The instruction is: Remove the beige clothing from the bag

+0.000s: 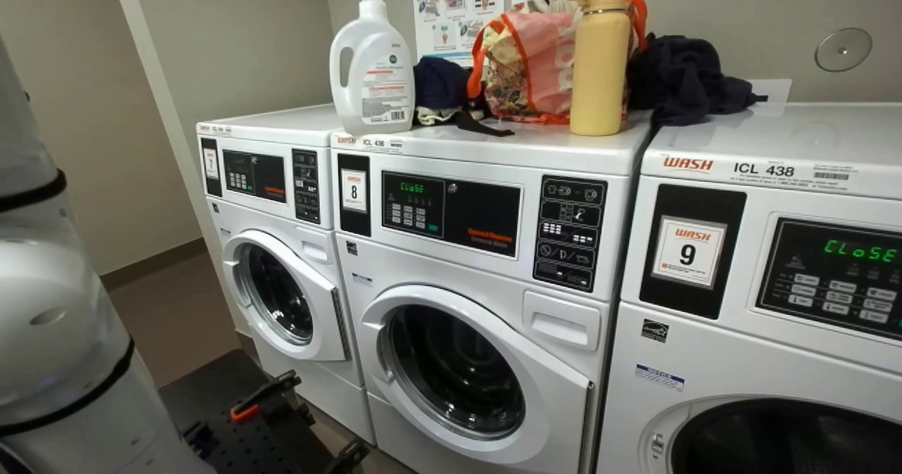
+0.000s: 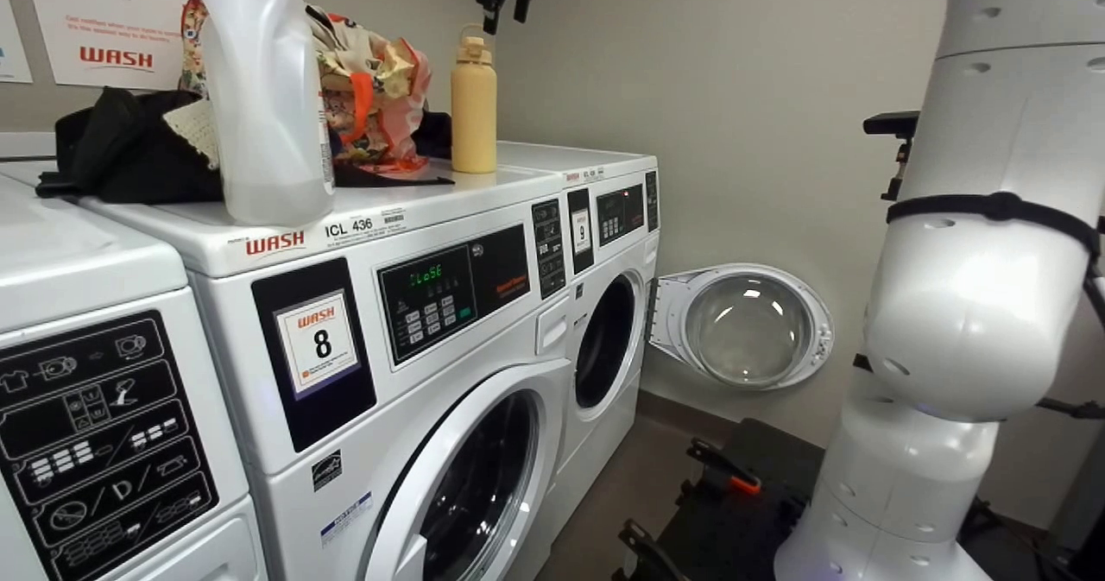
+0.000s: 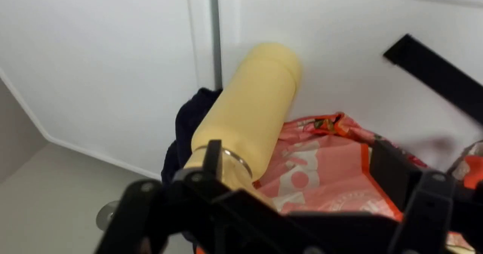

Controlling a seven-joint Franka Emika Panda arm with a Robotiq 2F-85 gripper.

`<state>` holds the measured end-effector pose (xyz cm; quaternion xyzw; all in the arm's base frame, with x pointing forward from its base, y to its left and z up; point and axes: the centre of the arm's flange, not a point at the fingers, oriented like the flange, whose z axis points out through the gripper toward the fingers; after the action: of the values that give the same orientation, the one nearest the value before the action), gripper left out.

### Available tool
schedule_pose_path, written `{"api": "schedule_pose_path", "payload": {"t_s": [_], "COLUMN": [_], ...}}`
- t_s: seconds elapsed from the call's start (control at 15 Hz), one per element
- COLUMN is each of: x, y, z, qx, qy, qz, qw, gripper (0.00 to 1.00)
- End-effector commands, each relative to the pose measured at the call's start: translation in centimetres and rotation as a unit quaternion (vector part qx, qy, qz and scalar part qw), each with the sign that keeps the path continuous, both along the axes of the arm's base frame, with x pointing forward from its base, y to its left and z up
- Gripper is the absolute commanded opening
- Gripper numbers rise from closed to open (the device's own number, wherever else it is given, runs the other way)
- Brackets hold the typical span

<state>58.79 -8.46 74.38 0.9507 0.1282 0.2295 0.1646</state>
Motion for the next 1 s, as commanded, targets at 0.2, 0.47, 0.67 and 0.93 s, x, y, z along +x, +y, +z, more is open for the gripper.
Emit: {"api": "schedule_pose_path", "payload": {"t_s": [0.2, 0.47, 0.67, 0.93], "x": [12.1, 15.1, 16.8, 19.0], "y": [2.4, 5.5, 7.6, 9.9], "z": [4.2, 6.2, 6.8, 5.7], "qx": [-0.017, -0.024, -0.025, -0.006], "qy": [-0.101, -0.151, -0.167, -0.189], "qz": [0.047, 0.086, 0.107, 0.128], "qw": [0.9936, 0.9845, 0.9798, 0.9736], "gripper": [1.00, 1.00, 1.00, 1.00]}}
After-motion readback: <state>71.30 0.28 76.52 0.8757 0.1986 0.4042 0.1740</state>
